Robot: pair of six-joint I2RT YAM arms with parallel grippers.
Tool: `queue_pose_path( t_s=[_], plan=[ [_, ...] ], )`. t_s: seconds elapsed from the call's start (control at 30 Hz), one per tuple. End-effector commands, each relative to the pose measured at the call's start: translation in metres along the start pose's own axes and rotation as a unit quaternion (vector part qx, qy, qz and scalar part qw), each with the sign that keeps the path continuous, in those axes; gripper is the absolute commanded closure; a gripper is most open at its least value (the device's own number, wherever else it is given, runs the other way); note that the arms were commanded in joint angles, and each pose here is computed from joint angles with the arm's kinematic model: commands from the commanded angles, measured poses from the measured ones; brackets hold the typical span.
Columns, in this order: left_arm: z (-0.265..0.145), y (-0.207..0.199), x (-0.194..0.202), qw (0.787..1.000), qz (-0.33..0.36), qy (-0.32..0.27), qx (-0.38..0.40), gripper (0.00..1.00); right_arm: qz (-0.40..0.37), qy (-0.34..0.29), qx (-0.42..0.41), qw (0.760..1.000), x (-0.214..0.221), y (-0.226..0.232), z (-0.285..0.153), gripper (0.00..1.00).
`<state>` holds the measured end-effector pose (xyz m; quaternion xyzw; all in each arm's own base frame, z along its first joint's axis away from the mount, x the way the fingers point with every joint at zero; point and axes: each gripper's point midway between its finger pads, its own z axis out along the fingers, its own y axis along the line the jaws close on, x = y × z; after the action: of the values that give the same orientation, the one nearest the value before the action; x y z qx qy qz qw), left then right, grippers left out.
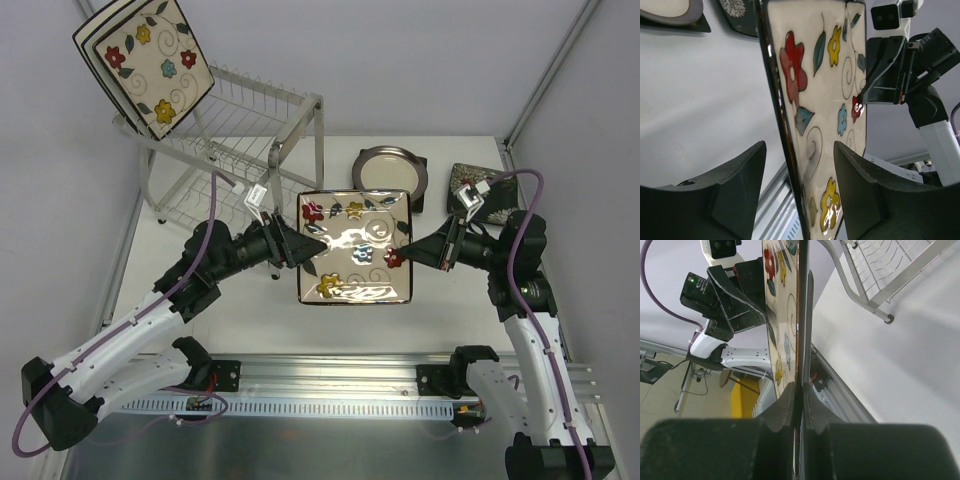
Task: Load the plates into the dish rack
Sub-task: Pass the plate from the right arm to the left
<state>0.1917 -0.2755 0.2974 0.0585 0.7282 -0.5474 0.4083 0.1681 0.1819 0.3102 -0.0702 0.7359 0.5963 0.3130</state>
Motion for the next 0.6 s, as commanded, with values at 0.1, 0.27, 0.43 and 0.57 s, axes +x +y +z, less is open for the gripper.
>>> queue_pose_path(
  t_s=[0.1, 0.27, 0.43, 0.57],
  plan=[
    [-0.001, -0.052, -0.019, 0.996, 0.003, -0.014, 0.089, 0.50, -0.093, -0.002, -0.070, 0.993, -0.010, 0.058, -0.010, 0.99],
    [-0.001, -0.059, -0.015, 0.995, -0.001, 0.001, 0.104, 0.57, -0.098, -0.003, -0.071, 0.993, -0.011, 0.057, -0.009, 0.99],
    [-0.001, -0.063, -0.012, 0.994, -0.005, 0.013, 0.113, 0.61, -0.104, -0.004, -0.070, 0.992, -0.012, 0.055, -0.009, 0.99],
    [-0.003, -0.067, -0.014, 0.993, -0.002, 0.012, 0.119, 0.74, -0.098, -0.001, -0.064, 0.993, -0.011, 0.046, -0.006, 0.99]
  ],
)
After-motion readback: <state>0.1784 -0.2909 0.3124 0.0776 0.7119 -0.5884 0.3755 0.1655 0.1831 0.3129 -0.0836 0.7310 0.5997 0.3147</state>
